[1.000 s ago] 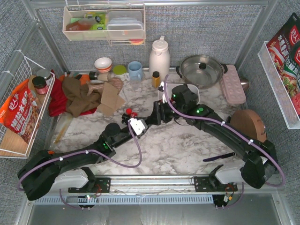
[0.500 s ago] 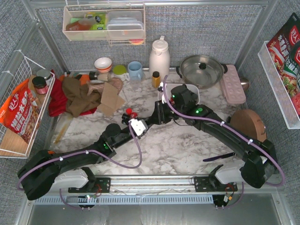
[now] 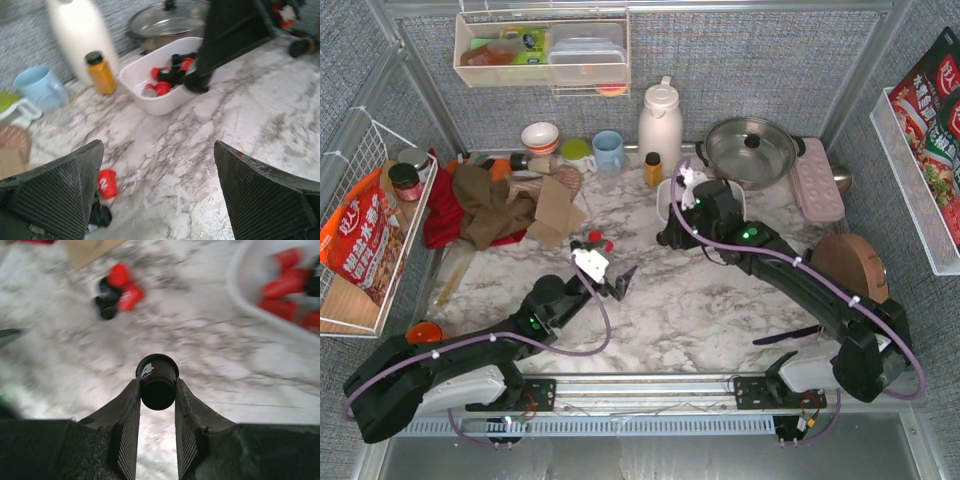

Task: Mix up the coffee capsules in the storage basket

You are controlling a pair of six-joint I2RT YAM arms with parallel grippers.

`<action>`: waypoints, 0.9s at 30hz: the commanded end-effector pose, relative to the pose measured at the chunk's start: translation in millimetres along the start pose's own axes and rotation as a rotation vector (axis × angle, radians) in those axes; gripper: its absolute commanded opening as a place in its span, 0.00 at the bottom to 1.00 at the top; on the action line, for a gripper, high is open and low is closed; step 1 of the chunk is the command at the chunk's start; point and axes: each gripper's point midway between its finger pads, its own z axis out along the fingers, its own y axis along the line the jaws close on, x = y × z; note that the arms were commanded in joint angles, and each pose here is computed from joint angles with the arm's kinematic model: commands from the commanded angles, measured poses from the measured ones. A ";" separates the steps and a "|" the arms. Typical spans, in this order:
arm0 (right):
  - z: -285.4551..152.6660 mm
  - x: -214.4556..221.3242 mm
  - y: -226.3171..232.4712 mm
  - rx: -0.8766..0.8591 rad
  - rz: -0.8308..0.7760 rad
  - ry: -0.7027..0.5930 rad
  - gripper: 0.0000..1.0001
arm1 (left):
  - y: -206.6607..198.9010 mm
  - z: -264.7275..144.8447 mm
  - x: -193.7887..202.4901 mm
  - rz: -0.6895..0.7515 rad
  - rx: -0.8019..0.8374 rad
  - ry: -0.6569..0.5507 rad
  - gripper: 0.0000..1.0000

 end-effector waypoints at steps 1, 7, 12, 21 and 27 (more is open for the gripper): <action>-0.4 -34.5 -68.8 0.313 -0.076 -0.132 0.16 | 47.4 -17.7 14.4 -0.203 -0.326 0.064 0.99; 25.1 -64.8 -136.1 0.515 -0.073 -0.177 0.17 | 67.6 -40.1 59.1 -0.365 -0.536 0.278 0.99; 88.5 -69.5 -169.7 0.502 -0.052 -0.081 0.18 | 80.2 -47.7 81.5 -0.446 -0.641 0.393 0.99; 150.8 -71.5 -176.1 0.342 0.065 -0.063 0.52 | 89.5 -40.1 114.6 -0.502 -0.625 0.555 0.99; 121.4 -63.6 -173.0 0.342 0.094 -0.070 0.66 | 95.1 -34.4 140.8 -0.487 -0.624 0.666 1.00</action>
